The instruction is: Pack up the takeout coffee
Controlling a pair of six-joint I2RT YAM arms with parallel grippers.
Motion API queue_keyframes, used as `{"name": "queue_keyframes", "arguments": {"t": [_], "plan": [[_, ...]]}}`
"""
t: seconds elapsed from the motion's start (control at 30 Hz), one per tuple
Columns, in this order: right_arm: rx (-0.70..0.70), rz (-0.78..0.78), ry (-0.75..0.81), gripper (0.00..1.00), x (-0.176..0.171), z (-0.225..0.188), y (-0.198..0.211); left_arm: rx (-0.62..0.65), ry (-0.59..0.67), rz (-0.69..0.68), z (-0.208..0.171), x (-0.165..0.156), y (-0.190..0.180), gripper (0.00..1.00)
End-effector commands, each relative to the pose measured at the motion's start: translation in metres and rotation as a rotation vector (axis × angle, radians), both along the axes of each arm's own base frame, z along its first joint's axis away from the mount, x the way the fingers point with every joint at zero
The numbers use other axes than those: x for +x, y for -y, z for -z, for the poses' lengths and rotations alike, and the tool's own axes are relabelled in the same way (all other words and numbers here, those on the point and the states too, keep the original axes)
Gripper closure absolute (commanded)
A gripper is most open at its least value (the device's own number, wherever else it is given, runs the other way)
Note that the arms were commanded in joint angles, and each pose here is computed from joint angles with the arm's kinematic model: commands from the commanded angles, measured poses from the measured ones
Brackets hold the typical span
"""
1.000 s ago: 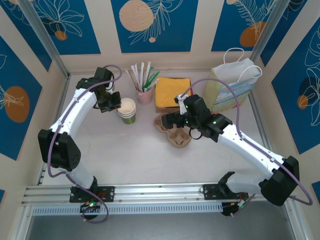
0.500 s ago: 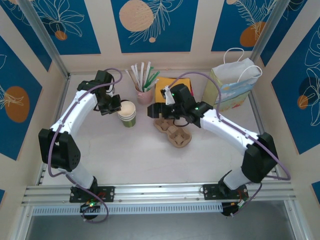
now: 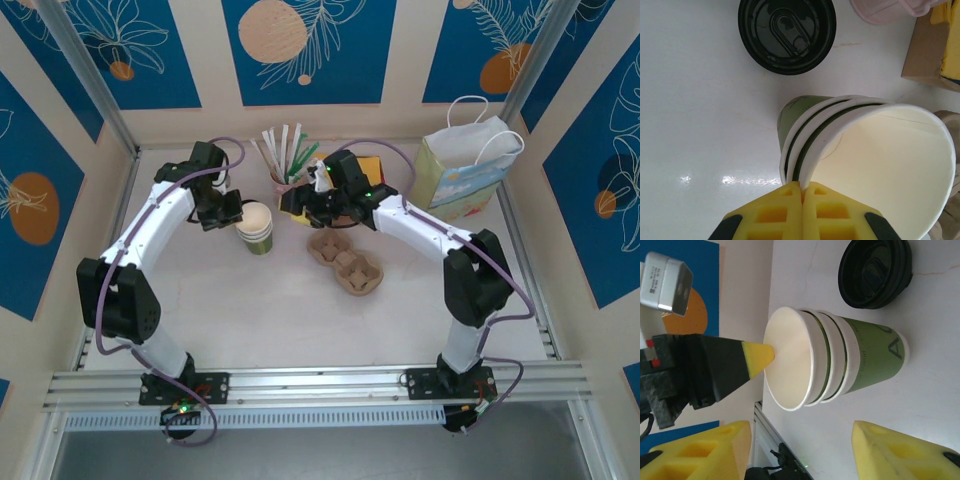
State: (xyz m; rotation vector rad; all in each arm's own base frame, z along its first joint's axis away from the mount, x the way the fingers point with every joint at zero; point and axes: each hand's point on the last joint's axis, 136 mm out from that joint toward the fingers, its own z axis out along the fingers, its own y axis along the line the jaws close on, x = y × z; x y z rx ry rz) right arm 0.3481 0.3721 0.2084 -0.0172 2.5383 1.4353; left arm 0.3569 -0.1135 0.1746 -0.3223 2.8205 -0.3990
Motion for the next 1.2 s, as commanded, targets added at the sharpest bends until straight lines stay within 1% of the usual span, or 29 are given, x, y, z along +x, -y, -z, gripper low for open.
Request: {"name": "queue_keyframes", "arguments": {"t": [0.0, 0.13, 0.23, 0.43, 0.57, 0.7, 0.87, 1.17], "plan": [[0.073, -0.013, -0.039, 0.45, 0.003, -0.013, -0.013, -0.032, 0.035, 0.029, -0.013, -0.001, 0.003, 1.00], [0.091, -0.014, -0.092, 0.45, 0.008, -0.006, -0.022, -0.036, 0.033, 0.028, -0.011, -0.003, 0.003, 1.00], [0.086, -0.018, -0.099, 0.45, 0.010, -0.003, -0.025, -0.039, 0.033, 0.027, -0.013, -0.004, 0.003, 1.00], [0.076, -0.025, -0.086, 0.45, 0.009, -0.005, -0.026, -0.018, 0.034, 0.028, -0.018, -0.008, -0.001, 1.00], [0.058, -0.020, -0.056, 0.45, 0.007, -0.012, -0.020, 0.004, 0.057, 0.023, -0.031, -0.010, -0.006, 1.00], [0.031, -0.007, -0.013, 0.43, 0.003, -0.022, -0.009, 0.015, 0.086, 0.024, -0.049, -0.015, -0.009, 1.00], [-0.040, 0.034, 0.074, 0.39, -0.002, -0.033, 0.014, 0.038, 0.122, 0.033, -0.067, -0.027, -0.008, 1.00], [-0.147, 0.116, 0.224, 0.26, -0.013, -0.054, 0.064, 0.038, 0.188, 0.062, -0.098, -0.047, 0.008, 1.00]]}}
